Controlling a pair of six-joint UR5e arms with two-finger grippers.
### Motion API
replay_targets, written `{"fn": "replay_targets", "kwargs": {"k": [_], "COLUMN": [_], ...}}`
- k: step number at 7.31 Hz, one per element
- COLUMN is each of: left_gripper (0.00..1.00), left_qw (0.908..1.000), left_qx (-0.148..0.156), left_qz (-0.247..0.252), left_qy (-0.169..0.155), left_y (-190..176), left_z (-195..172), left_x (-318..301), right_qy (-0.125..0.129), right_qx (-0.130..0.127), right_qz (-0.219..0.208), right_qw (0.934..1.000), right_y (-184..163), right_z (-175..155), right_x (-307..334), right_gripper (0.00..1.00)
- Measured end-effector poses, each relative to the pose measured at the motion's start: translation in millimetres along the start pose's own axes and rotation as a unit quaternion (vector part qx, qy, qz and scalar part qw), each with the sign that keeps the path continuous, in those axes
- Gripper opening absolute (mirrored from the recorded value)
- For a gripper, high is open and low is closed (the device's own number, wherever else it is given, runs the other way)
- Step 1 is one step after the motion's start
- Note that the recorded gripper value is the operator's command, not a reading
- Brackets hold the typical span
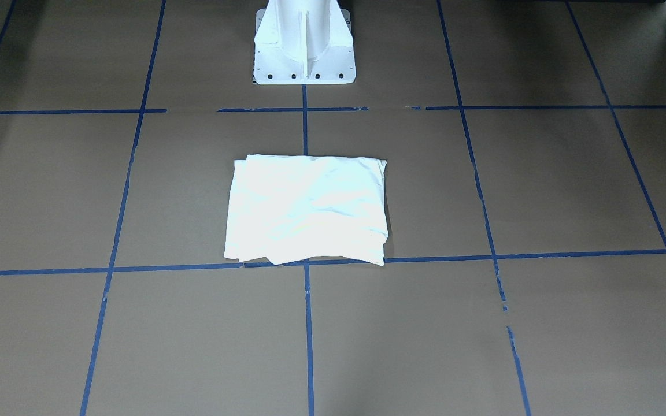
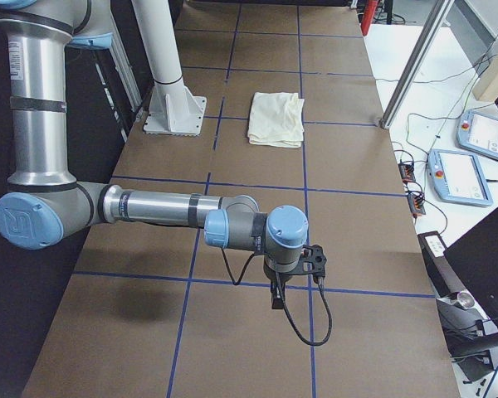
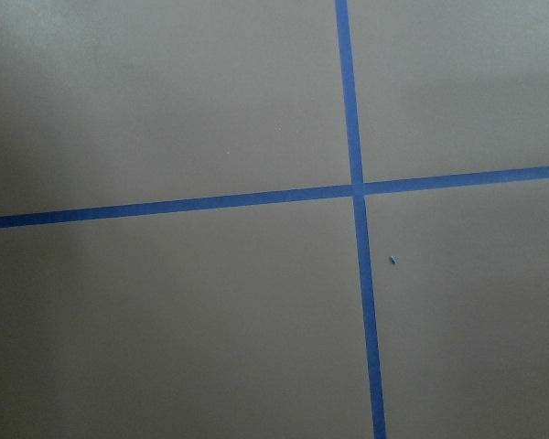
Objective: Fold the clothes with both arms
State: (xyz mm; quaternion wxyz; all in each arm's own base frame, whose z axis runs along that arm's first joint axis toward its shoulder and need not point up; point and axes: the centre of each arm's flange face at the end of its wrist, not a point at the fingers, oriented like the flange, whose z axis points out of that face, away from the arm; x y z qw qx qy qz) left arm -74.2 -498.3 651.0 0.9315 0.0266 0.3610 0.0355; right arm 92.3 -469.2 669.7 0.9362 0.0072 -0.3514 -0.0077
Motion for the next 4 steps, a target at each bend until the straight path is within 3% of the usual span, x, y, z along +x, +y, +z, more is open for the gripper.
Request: {"fn": "replay_targets", "kwargs": {"k": [4], "left_gripper": [1.00], "left_qw": [0.9999], "left_qx": [-0.008], "left_qz": [-0.008], "left_qy": [0.001], "left_y": [13.0], "left_z": [8.2], "left_x": [-6.4], "right_qy": [0.001], "right_qx": [0.002], "right_qz": [-0.001], "right_qw": [1.0000], "right_y": [-1.6], "right_z": [-2.1], "right_x": [-1.6], "right_gripper": [1.00]}}
